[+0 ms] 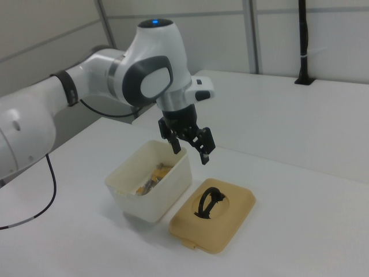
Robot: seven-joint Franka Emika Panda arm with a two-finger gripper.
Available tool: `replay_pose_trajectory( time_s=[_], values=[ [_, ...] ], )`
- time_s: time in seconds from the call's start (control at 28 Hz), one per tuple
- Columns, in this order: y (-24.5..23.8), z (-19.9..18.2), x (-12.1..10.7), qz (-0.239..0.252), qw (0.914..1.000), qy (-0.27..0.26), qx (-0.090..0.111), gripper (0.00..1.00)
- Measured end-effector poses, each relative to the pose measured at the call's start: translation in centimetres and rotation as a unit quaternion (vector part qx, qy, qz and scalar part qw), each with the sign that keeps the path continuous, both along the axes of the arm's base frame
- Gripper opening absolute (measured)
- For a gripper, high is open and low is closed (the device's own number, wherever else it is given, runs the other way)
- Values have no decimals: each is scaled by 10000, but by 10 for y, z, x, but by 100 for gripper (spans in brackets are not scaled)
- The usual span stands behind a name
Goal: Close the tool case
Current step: 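Move the gripper over the tan lid and lower onto its black handle, then close the gripper on the black handle of the tan lid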
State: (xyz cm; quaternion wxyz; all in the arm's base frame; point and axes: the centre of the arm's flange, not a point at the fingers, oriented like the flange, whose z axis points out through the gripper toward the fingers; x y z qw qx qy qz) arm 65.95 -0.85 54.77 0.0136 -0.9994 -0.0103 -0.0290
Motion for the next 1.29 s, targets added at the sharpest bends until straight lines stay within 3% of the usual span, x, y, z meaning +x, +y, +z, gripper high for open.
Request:
replay_pose_trajectory(
  time_s=[0.5,1.11,1.29],
  values=[
    [17,-82,31,-164,9996,100,-212,100],
    [34,-138,45,-339,9979,232,-508,100],
    [37,-159,49,-382,9964,255,-709,98]
  ],
)
